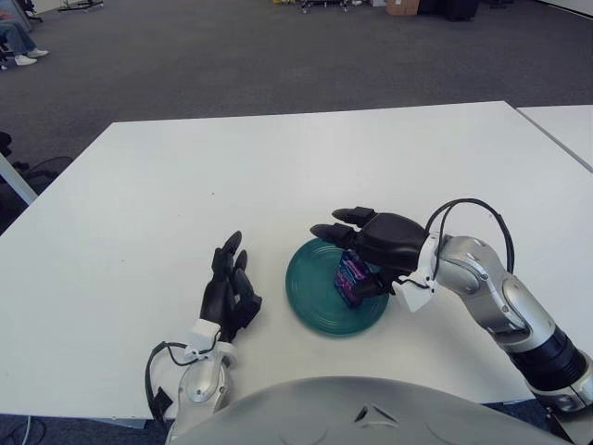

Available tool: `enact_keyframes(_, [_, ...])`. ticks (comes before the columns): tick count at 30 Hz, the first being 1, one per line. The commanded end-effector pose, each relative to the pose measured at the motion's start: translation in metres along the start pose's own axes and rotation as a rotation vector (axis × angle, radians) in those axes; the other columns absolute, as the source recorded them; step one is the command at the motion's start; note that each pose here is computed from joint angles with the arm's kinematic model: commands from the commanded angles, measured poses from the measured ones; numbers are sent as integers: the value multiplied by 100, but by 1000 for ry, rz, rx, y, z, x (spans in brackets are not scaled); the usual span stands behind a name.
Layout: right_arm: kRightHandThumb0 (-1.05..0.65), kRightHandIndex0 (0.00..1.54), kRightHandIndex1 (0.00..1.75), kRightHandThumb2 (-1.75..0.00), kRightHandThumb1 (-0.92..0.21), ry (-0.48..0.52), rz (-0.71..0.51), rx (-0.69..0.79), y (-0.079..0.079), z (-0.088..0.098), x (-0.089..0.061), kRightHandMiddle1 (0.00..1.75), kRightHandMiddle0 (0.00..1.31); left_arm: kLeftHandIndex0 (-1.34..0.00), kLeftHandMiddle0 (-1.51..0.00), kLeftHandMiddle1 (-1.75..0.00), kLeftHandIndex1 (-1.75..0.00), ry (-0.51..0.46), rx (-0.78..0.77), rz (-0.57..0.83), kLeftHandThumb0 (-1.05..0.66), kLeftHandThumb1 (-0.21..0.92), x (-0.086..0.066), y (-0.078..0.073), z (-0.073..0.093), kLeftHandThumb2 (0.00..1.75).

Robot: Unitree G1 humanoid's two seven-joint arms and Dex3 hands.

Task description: Put the gum into the plate.

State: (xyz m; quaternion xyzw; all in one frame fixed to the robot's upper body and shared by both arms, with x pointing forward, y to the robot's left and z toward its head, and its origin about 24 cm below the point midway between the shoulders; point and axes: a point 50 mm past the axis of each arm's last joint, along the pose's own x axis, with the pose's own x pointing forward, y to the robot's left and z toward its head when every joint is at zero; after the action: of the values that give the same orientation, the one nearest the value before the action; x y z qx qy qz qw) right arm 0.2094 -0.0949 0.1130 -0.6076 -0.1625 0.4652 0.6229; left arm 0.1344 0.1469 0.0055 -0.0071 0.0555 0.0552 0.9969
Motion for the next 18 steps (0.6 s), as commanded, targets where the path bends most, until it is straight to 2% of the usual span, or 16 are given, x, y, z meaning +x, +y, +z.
enact_keyframes(1, [-105,0,0,-92,-92,5,-20,17,-4,-1,-3,0,0,0,-23,0,-54,-2,13,2,-100,92,4,1,-3,103])
enact_keyframes(9, [-105,0,0,-90,-92,15,-62,76,-6,-3,-3,0,0,0,-20,0,-52,-3,18,15,-100,92,8,1,-7,102])
enact_keyframes(18, [-105,0,0,-91,-92,9,-118,141,-23,-8,-6,1,1,0,-19,0,-44,-9,22,29,-99,92,9,0,-5,100])
